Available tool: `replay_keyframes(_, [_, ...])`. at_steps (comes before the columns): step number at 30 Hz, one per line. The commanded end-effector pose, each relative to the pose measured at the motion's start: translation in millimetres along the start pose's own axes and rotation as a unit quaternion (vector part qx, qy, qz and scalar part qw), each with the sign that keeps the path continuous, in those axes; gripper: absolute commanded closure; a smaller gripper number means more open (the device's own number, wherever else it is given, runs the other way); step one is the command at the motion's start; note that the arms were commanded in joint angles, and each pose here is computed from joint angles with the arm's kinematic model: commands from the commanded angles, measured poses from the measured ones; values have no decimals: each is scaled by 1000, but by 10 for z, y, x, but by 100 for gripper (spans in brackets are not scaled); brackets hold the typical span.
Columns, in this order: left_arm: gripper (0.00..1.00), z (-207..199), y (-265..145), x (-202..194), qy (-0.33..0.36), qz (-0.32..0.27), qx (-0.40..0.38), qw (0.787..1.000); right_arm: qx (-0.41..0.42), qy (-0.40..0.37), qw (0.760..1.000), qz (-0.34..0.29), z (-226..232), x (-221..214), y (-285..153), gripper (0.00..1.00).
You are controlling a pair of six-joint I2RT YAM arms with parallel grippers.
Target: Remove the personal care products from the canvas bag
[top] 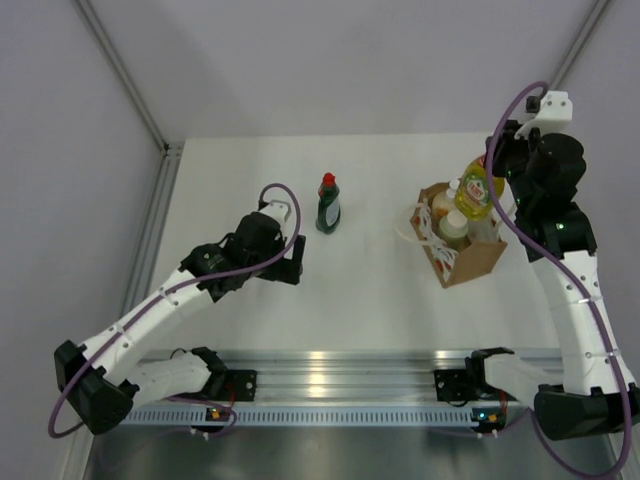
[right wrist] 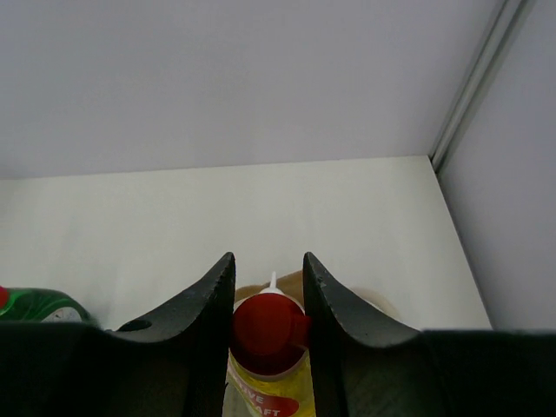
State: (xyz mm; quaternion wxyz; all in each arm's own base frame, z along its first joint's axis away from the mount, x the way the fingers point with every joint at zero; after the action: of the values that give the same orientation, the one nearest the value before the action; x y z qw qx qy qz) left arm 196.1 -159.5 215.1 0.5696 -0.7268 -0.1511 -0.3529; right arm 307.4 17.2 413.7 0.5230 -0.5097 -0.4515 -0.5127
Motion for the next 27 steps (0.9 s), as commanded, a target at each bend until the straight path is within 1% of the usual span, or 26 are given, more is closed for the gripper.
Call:
replay_keyframes(1, [2,11,-69,135,-14,-45,4,999,58,34,991,-113,161,701,-155,100])
replay_keyframes(6, [2,39,-110,151,-18,-55,11,998,101,44,988,-107,349,709,-89,100])
replay_keyframes(14, [2,72,-141,160,-25,-66,22,997,138,54,983,-110,645,704,169,100])
replay_keyframes(18, [2,81,-153,163,-27,-69,24,997,169,47,979,-100,876,694,338,100])
replay_keyframes(23, [2,83,-145,165,-26,-69,25,997,173,34,980,-89,1080,651,563,100])
replay_keyframes(27, [2,83,-141,163,-26,-68,26,997,180,36,978,-97,1225,697,732,100])
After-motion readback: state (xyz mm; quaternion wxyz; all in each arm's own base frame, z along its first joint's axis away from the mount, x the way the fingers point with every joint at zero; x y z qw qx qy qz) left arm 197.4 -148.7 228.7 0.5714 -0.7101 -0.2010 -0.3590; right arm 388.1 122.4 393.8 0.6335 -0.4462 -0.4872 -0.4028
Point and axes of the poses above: each gripper's point midway between its finger pads, its own y axis out along the fingers, its own z axis along the line the jaws close on, x = y × z, the point moved 5 cm from there along -y, back along the fingers, and after that the axes turned 2 degrees about y, right-handed, at the moved point
